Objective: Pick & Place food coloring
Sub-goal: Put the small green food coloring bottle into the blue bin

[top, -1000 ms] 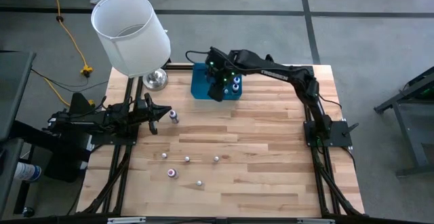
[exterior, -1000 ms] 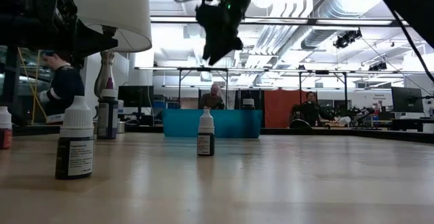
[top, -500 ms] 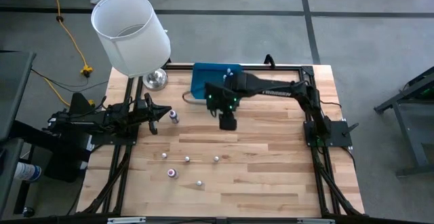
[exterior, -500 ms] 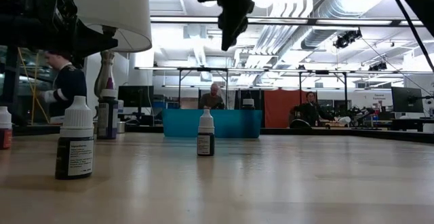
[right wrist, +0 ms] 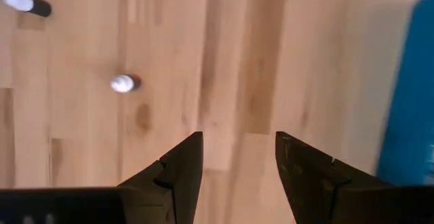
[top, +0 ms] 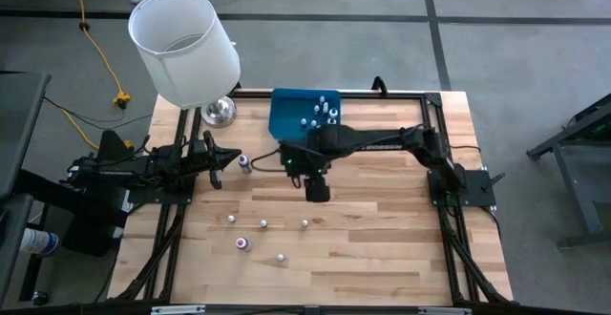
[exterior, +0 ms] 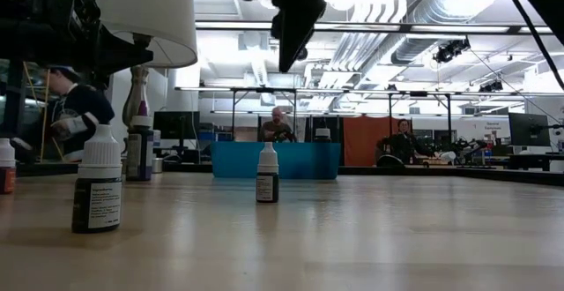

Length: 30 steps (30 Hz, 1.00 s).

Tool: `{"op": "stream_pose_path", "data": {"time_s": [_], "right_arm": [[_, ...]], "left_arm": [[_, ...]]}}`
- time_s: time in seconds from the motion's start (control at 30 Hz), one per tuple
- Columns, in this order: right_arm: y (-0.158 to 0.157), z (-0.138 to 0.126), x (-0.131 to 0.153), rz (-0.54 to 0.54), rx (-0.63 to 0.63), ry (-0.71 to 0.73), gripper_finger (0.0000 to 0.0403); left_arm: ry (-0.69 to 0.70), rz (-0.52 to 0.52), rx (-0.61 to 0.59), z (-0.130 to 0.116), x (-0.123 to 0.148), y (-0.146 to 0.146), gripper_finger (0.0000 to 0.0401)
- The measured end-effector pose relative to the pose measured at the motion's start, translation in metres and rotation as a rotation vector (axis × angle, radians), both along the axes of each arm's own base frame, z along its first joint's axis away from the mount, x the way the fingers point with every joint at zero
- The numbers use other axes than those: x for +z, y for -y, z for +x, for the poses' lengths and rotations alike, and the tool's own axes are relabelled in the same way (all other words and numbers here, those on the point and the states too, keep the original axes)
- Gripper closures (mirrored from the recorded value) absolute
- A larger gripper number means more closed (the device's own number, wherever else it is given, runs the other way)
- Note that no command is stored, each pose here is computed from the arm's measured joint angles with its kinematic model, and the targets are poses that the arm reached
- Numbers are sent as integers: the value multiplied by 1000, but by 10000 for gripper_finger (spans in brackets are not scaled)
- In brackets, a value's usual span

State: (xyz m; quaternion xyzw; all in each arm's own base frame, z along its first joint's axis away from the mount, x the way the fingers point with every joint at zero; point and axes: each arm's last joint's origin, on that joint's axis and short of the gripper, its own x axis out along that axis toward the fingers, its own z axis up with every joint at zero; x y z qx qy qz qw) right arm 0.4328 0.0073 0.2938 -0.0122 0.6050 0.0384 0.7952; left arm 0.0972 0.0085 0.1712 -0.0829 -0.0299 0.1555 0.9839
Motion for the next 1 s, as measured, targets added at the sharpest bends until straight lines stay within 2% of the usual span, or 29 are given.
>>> {"op": "stream_pose_path", "data": {"time_s": [0.23, 0.4, 0.5, 0.63, 0.83, 1.0], "right_arm": [[-13, 28, -28, 14, 73, 93, 233], [-12, 51, -48, -1, 76, 193, 235], [-15, 59, -59, 28, 91, 209, 235], [-26, 60, -65, 47, 179, 205, 235], [-47, 65, -61, 32, 341, 302, 235], [-63, 75, -79, 41, 413, 334, 235]], "left_arm": [[0, 0, 0, 0, 0, 0, 401], [0, 0, 0, 0, 0, 0, 401], [0, 0, 0, 0, 0, 0, 401], [0, 0, 0, 0, 0, 0, 401], [0, 0, 0, 0, 0, 0, 401], [0, 0, 0, 0, 0, 0, 401]]}}
